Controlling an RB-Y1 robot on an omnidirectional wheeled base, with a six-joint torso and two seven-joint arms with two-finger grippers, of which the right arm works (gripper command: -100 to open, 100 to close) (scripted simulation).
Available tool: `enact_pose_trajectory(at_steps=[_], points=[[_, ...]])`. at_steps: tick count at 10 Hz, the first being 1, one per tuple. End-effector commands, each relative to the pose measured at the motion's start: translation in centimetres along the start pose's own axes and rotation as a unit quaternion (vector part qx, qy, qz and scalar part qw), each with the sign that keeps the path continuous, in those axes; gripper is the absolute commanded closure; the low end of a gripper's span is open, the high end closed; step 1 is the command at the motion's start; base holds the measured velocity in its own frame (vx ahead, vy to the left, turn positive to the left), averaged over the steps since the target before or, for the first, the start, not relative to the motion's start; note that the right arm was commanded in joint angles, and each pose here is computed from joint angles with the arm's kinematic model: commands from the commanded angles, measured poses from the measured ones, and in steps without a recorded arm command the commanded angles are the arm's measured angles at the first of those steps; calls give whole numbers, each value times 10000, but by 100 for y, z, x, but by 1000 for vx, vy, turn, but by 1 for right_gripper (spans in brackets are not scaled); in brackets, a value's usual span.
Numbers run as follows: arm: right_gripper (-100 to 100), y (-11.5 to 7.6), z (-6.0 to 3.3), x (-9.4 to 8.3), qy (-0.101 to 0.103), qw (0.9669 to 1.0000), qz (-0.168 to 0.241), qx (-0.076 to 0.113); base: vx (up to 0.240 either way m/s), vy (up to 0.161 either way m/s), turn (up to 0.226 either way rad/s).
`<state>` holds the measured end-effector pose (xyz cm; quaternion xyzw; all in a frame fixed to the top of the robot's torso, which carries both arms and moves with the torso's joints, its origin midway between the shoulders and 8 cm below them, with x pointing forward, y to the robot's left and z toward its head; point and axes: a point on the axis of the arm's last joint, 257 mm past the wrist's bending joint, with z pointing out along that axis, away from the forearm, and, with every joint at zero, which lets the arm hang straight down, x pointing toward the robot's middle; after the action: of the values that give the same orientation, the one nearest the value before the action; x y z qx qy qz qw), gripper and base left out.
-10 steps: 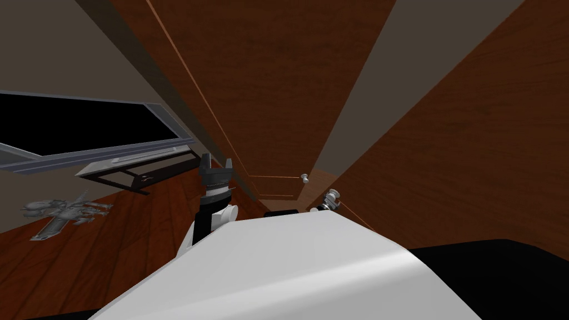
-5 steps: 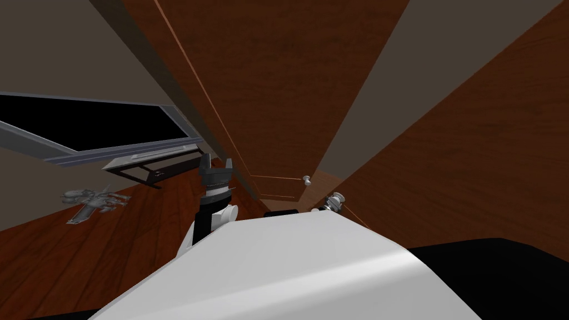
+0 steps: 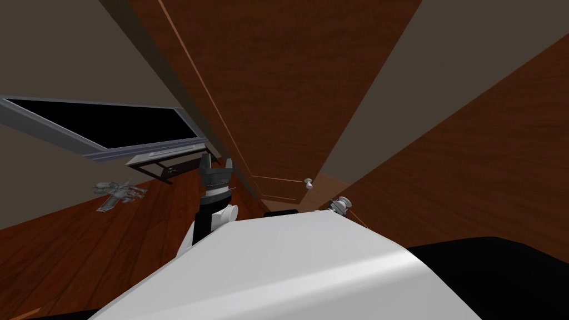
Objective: Push the door open
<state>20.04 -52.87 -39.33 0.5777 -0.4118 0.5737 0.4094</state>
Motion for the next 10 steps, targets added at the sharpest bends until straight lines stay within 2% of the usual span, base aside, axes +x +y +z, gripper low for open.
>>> enact_pose_trajectory(at_steps=[1,4,9,10], points=[[100,113,92,48,99,9998,-44,-181,-35,-115,95],[100,208,170,95,187,9992,-71,-356,-27,-149,82],[100,400,309,190,357,9965,-101,-748,-15,-91,56],[100,400,309,190,357,9965,-101,-748,-2,-66,23]])
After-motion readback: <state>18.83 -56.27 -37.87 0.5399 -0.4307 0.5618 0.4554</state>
